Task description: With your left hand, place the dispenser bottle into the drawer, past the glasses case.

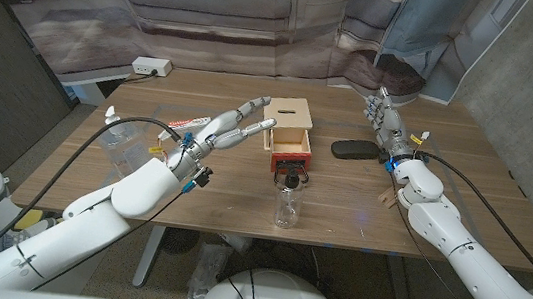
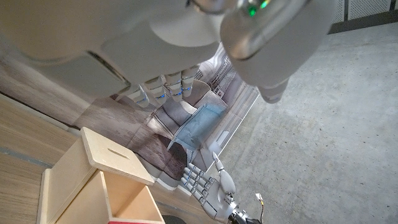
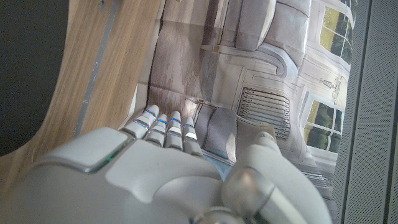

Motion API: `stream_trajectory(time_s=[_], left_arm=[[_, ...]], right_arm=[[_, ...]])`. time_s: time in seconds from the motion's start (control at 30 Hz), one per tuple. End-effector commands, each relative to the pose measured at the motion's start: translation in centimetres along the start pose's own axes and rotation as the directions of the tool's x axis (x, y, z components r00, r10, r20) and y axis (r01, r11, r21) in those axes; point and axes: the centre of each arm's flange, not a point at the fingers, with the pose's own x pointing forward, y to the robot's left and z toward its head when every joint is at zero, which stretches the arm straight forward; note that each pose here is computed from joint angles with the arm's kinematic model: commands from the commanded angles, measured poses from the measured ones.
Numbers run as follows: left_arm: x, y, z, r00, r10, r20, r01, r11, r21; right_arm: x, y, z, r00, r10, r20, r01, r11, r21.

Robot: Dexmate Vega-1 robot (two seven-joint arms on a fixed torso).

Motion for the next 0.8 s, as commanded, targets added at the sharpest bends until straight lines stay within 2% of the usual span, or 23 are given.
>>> stream_trajectory(time_s=[0.03,0.53,0.8], left_arm=[[-0.2,-0.6,0.4,0.999,-0.035,0.009,0.034,0.998,0.051],[1.3,-1.6,0.8,0.997,-0.073,0.011,0.071,0.993,0.092],[2.2,-2.3,1.2,0.992,-0.128,0.004,0.127,0.986,0.112]], right_arm=[[0.1,0.5,0.0,1.000,-0.002,0.003,0.002,1.000,-0.001],[0.0,0.5,0.1,1.000,-0.005,0.007,0.005,1.000,-0.001],[-0.1,0.5,0.2,1.000,-0.006,0.012,0.006,1.000,0.006]])
